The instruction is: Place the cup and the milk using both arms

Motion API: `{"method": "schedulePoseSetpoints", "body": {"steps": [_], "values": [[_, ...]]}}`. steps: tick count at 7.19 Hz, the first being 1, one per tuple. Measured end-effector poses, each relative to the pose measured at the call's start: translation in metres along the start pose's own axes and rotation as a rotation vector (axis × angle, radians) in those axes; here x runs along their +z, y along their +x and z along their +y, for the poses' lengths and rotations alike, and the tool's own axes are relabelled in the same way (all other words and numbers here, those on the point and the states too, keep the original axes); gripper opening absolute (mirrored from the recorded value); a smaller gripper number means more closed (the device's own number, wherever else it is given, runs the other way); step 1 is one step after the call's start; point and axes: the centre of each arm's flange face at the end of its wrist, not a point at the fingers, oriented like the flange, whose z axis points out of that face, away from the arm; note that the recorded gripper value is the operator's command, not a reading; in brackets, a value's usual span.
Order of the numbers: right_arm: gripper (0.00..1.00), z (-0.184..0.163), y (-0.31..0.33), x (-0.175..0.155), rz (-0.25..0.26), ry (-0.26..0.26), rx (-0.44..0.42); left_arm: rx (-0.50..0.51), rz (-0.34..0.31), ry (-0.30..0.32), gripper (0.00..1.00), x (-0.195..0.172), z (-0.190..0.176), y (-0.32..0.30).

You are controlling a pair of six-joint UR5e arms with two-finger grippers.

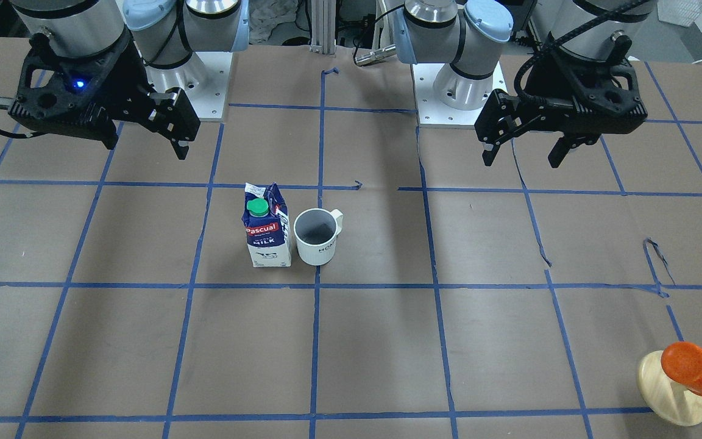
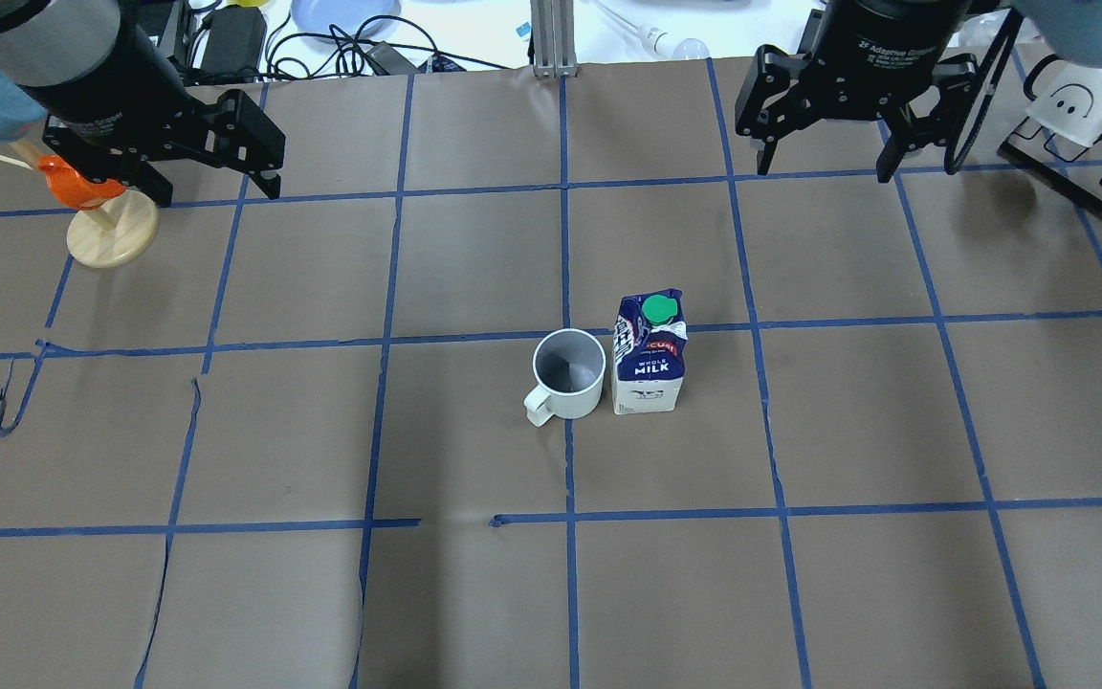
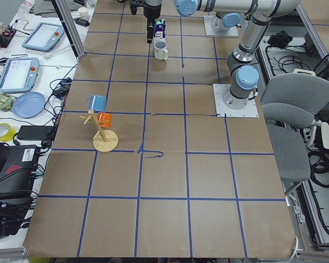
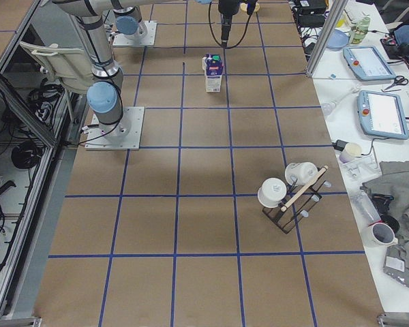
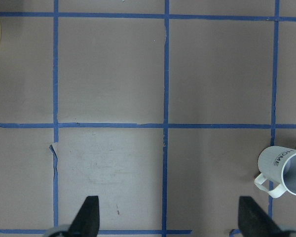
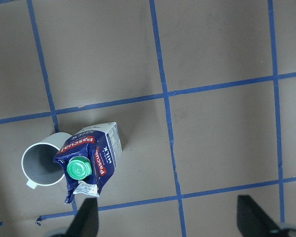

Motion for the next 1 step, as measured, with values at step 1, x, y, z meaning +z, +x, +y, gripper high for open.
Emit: {"method": "schedulePoseSetpoints", "body": {"steps": [1], "values": [[1.0, -0.0001, -0.0002, 0.0, -0.001, 0.001, -0.002, -0.001, 0.0, -0.001, 1.0, 0.0003, 0.0001, 0.0]]}}
